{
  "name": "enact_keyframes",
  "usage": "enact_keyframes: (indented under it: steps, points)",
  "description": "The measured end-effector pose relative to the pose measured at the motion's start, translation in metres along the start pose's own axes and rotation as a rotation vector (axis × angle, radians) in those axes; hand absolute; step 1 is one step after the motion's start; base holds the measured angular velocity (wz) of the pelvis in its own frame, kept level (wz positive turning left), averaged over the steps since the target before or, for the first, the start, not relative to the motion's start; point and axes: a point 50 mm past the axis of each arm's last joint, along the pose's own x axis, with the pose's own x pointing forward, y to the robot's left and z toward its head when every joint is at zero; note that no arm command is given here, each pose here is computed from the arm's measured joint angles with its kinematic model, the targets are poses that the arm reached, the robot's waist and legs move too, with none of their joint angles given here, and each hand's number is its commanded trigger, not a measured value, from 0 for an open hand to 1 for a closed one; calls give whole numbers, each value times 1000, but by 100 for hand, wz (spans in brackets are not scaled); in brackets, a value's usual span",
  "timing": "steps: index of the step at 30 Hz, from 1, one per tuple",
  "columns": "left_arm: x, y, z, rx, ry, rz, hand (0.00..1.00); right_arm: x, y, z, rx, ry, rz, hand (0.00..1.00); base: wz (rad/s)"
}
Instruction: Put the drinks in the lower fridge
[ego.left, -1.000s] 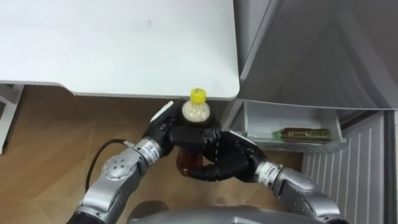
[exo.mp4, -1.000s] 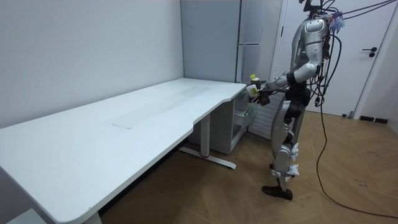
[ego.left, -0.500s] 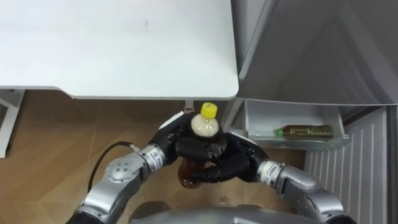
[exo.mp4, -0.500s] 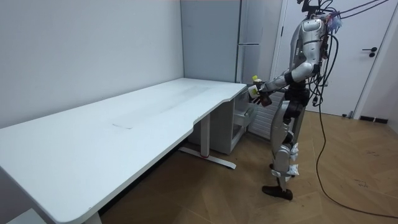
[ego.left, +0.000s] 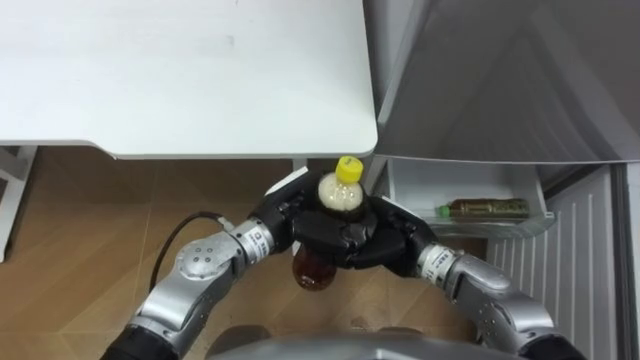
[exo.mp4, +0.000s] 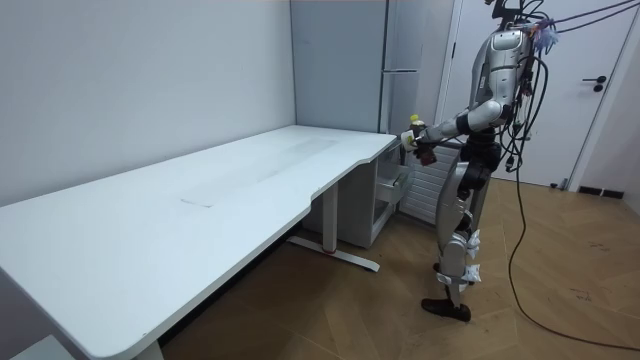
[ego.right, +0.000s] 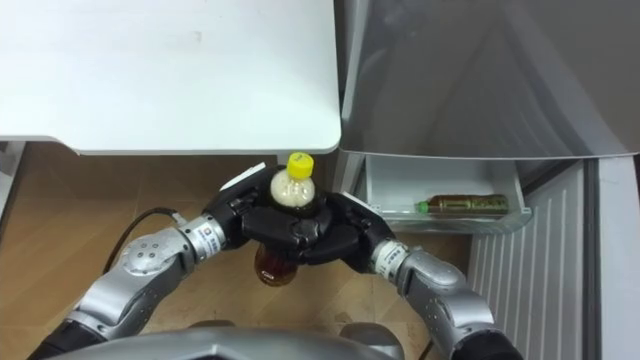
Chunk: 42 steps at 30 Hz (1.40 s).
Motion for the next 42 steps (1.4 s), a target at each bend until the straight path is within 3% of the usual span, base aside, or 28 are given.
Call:
enact_keyframes:
  steps: [4, 5, 6, 18, 42]
  points:
    - [3, 0, 4, 18, -5, -9, 100, -1, -1, 1, -4, -11, -10, 100, 0]
    - [4, 1, 5, 24, -9, -10, 100, -1, -1, 2, -5, -16, -12, 6, 0]
    - [5, 1, 7, 31, -14, -12, 100, -1, -2, 3, -10, -28, -15, 0, 0]
    - [7, -5, 28, 123, -78, -22, 100, 1, 7, 1, 102, -101, 25, 0, -3]
    - [8, -11, 37, 231, -84, -43, 100, 2, 11, -4, 183, -135, 48, 0, 0]
